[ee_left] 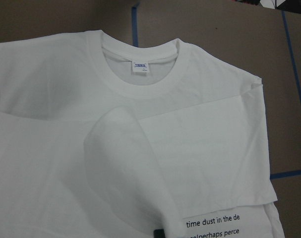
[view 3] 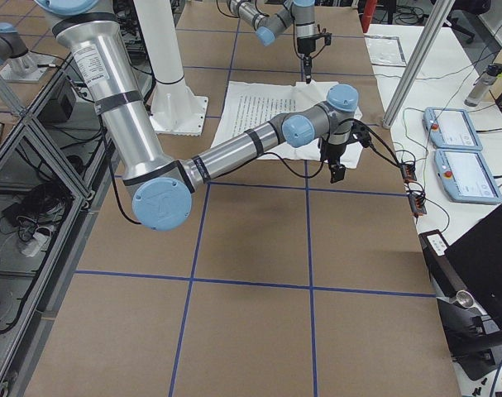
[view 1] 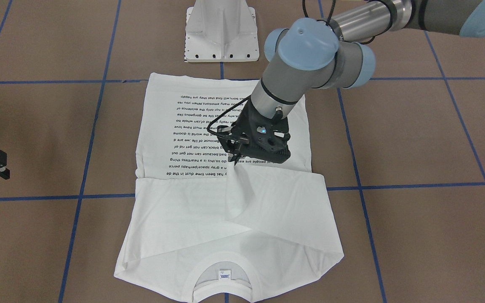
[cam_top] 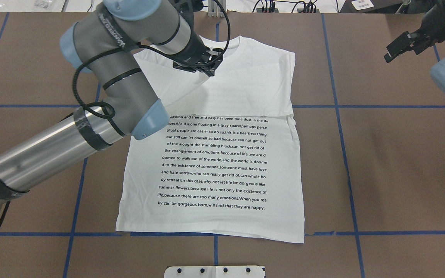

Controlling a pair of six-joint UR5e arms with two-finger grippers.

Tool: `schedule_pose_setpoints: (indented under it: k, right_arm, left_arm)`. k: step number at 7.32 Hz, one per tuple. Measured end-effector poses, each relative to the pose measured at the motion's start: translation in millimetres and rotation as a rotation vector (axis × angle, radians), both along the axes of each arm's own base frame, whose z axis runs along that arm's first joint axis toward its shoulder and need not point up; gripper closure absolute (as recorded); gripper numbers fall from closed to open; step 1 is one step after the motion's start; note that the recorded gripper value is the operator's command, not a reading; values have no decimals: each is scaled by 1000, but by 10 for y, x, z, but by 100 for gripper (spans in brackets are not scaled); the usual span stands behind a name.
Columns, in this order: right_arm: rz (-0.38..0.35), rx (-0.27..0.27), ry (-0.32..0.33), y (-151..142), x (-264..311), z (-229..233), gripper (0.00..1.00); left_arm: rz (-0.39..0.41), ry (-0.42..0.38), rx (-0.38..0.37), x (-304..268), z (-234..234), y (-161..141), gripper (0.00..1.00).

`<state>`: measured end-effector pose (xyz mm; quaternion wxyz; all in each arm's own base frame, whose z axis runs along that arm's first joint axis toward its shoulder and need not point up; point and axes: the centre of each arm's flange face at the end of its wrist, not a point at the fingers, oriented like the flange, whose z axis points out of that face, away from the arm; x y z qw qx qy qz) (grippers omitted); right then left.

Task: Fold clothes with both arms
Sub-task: 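Fold the held sleeve across the chest toward the collar with the left gripper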

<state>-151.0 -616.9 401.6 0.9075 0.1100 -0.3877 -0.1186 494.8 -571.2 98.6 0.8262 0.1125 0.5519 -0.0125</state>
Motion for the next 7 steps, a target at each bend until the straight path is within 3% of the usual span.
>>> schedule_pose_setpoints:
  k: [2, 4, 5, 6, 7]
  right_arm:
    - [2, -2, 1, 3, 2, 10, 0]
    - [3, -6, 1, 14, 5, 24, 0]
    - [4, -7, 1, 18, 7, 28, 0]
    - [5, -7, 1, 19, 8, 29, 0]
    - [6, -7, 3, 17, 6, 30, 0]
  left_arm:
    - [31, 32, 13, 560, -30, 177, 100]
    - [87, 57, 33, 978, -43, 539, 100]
    - [103, 73, 49, 1145, -36, 676, 17]
    - [117, 87, 61, 1290, -5, 776, 0]
    - [130, 99, 71, 1409, 14, 876, 0]
